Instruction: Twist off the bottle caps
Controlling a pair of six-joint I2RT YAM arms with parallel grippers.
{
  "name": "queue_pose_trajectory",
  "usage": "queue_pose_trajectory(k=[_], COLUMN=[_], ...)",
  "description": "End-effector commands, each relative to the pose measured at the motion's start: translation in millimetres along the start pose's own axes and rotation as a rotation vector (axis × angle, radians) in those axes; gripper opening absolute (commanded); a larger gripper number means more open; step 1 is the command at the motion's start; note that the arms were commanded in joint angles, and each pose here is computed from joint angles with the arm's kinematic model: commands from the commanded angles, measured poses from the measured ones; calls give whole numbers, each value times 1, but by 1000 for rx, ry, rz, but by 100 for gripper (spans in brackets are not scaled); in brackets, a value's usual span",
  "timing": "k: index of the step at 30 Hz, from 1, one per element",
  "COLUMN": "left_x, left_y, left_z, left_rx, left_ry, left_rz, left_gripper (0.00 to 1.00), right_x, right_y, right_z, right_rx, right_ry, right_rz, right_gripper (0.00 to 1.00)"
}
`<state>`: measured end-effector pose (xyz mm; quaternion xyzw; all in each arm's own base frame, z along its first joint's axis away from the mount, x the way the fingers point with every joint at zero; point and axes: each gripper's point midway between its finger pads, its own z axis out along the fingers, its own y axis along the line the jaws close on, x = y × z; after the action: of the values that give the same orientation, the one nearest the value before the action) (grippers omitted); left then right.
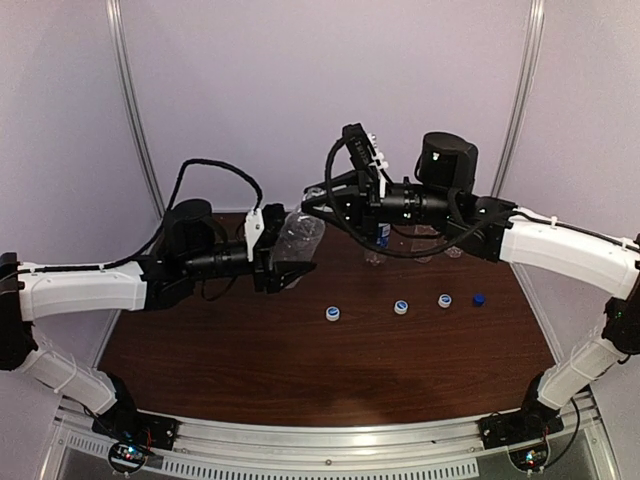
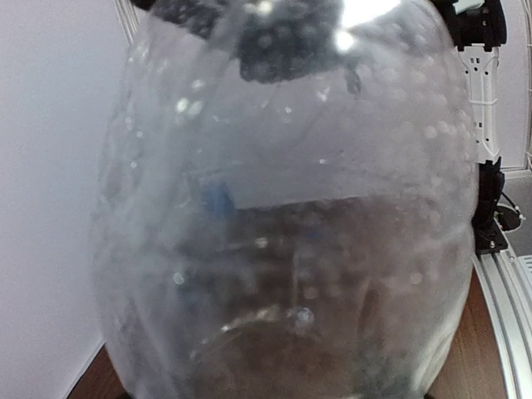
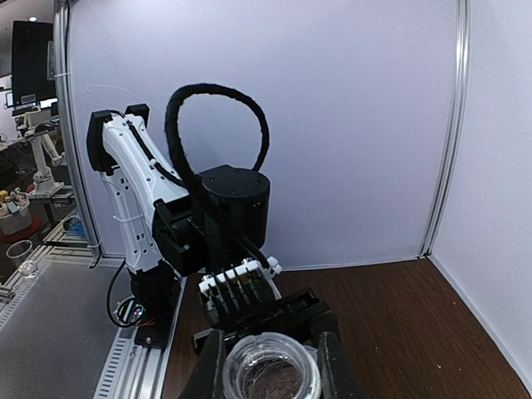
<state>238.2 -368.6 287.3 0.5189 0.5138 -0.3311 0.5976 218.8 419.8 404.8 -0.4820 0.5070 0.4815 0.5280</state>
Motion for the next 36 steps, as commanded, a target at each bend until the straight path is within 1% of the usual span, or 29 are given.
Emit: queue_pose_trajectory(k=[1, 5, 6, 9, 13, 17, 20, 25, 29, 36], left_x=[-14, 4, 6, 8, 5, 8, 12, 14, 15, 14], left_y=[26, 65, 74, 88, 97, 99, 98, 98, 98, 97], left_z=[0, -14, -19, -35, -53, -60, -61, -59, -59, -58], left_rx=[-133, -374, -427, -537, -624, -656, -656, -654, -653, -647], left_ry=[-12, 103, 126, 169, 173, 187, 199, 203, 205, 203], left_rz=[22, 10, 11, 25, 26, 20, 17, 10, 12, 17], left_gripper=[97, 97, 97, 97, 97, 97, 97, 97, 98, 97], right_x=[6, 15, 26, 48, 76, 98, 119, 156, 169, 178], right_y=[-24, -89, -107, -143, -181, -216, -239, -274, -284, -291], right_z=[0, -17, -19, -18, -8, -3, 2, 5, 2, -2], right_rx=[128, 438, 510, 623, 653, 689, 726, 779, 796, 803], right_ry=[79, 186, 226, 288, 262, 207, 213, 256, 249, 195], right_rz=[29, 72, 85, 104, 178, 210, 200, 244, 279, 313], right_gripper=[0, 0, 0, 0, 0, 0, 0, 0, 0, 0])
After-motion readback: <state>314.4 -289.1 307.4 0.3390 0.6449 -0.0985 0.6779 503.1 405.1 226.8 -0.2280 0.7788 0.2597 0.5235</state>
